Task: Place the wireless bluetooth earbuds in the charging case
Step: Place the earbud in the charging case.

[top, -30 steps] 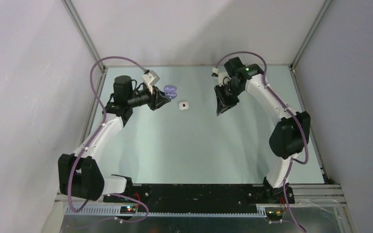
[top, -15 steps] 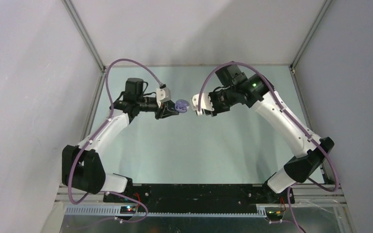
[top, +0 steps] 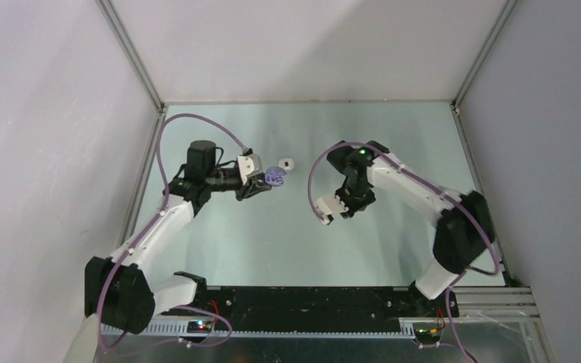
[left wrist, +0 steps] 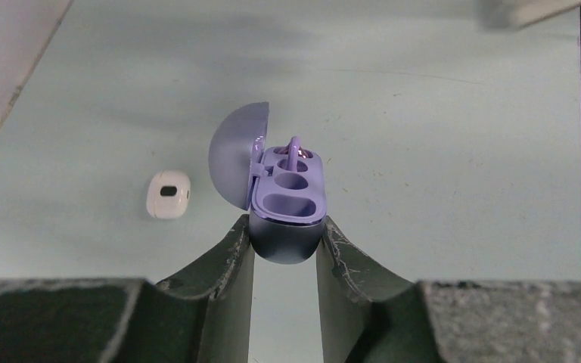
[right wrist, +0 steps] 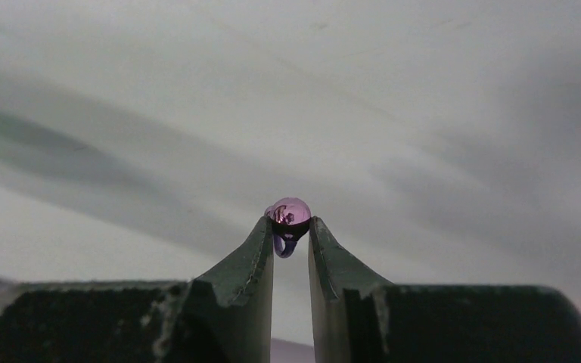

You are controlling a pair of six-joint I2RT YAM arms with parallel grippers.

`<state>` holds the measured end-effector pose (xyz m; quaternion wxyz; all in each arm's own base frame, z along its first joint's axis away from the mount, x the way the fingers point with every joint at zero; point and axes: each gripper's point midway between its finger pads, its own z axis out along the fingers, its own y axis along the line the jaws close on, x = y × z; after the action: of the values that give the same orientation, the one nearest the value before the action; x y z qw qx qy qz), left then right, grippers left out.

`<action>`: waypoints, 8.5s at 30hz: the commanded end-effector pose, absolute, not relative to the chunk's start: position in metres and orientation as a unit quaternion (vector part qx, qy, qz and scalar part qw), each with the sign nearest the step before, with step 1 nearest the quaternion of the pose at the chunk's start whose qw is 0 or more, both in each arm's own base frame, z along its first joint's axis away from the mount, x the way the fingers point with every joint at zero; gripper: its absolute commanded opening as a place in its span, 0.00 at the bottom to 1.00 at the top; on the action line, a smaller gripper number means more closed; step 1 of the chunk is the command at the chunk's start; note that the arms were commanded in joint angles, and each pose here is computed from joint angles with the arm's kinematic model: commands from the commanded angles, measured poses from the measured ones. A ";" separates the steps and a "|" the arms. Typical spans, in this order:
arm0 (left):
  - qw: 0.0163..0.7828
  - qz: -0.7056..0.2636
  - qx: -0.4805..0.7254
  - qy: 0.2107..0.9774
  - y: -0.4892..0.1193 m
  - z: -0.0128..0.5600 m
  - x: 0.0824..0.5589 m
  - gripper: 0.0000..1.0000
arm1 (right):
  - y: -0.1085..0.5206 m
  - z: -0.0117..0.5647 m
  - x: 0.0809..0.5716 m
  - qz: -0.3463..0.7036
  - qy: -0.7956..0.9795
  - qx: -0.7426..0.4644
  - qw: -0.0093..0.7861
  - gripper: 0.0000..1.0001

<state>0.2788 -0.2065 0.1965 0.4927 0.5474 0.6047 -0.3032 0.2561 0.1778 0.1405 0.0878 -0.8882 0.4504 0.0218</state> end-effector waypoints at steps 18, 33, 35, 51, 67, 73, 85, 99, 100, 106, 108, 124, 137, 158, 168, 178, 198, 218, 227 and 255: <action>0.526 -0.254 0.433 0.687 -0.170 0.214 0.297 0.00 | 0.145 0.026 0.313 -0.083 0.636 -0.766 -0.027 0.00; 0.523 -0.254 0.433 0.689 -0.169 0.214 0.299 0.00 | 0.145 0.020 0.308 -0.075 0.662 -0.745 -0.023 0.10; 0.524 -0.254 0.433 0.688 -0.170 0.214 0.299 0.00 | 0.144 0.022 0.309 -0.075 0.666 -0.742 -0.021 0.11; 0.520 -0.263 0.430 0.690 -0.172 0.213 0.299 0.00 | 0.137 0.027 0.306 -0.061 0.704 -0.708 -0.015 0.21; 0.520 -0.272 0.425 0.689 -0.174 0.212 0.300 0.00 | 0.130 0.032 0.310 -0.065 0.719 -0.692 -0.007 0.27; 0.519 -0.274 0.424 0.690 -0.175 0.210 0.300 0.00 | 0.130 0.035 0.311 -0.063 0.728 -0.683 0.000 0.29; 0.518 -0.278 0.424 0.689 -0.175 0.210 0.298 0.00 | 0.125 0.039 0.312 -0.058 0.744 -0.666 0.000 0.32; 0.516 -0.284 0.425 0.688 -0.179 0.208 0.298 0.00 | 0.131 0.051 0.318 -0.041 0.763 -0.645 0.022 0.15; 0.515 -0.285 0.424 0.688 -0.179 0.208 0.298 0.00 | 0.133 0.050 0.319 -0.036 0.765 -0.642 0.023 0.13; 0.517 -0.289 0.427 0.683 -0.182 0.208 0.298 0.00 | 0.144 0.071 0.324 -0.016 0.768 -0.638 0.046 0.00; 0.516 -0.290 0.437 0.677 -0.183 0.207 0.298 0.00 | 0.158 0.099 0.330 0.001 0.763 -0.641 0.080 0.00; 0.535 -0.334 0.532 0.565 -0.224 0.247 0.307 0.00 | 0.311 0.339 0.301 0.189 0.620 -0.653 0.392 0.00; 0.545 -0.333 0.550 0.538 -0.231 0.267 0.301 0.00 | 0.352 0.346 0.293 0.241 0.602 -0.644 0.405 0.00; 0.554 -0.320 0.559 0.527 -0.230 0.276 0.296 0.00 | 0.375 0.314 0.291 0.235 0.577 -0.682 0.385 0.00; 0.550 -0.322 0.562 0.527 -0.231 0.275 0.296 0.00 | 0.367 0.302 0.300 0.193 0.563 -0.703 0.390 0.00; 0.547 -0.323 0.564 0.527 -0.232 0.274 0.296 0.00 | 0.366 0.298 0.306 0.175 0.558 -0.709 0.393 0.00; 0.560 -0.323 0.534 0.545 -0.233 0.276 0.307 0.00 | 0.371 0.325 0.315 0.156 0.547 -0.697 0.436 0.00; 0.549 -0.331 0.501 0.582 -0.232 0.265 0.315 0.00 | 0.365 0.349 0.323 0.122 0.525 -0.694 0.478 0.00; 0.552 -0.336 0.493 0.583 -0.233 0.268 0.316 0.00 | 0.364 0.343 0.320 0.127 0.523 -0.698 0.472 0.00; 0.560 -0.336 0.481 0.584 -0.234 0.272 0.321 0.00 | 0.376 0.335 0.317 0.146 0.525 -0.697 0.466 0.04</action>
<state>0.3193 -0.2297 0.2605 0.5450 0.4725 0.6033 -0.3403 0.3229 0.3696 0.3100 0.4361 -0.7050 0.5428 0.1350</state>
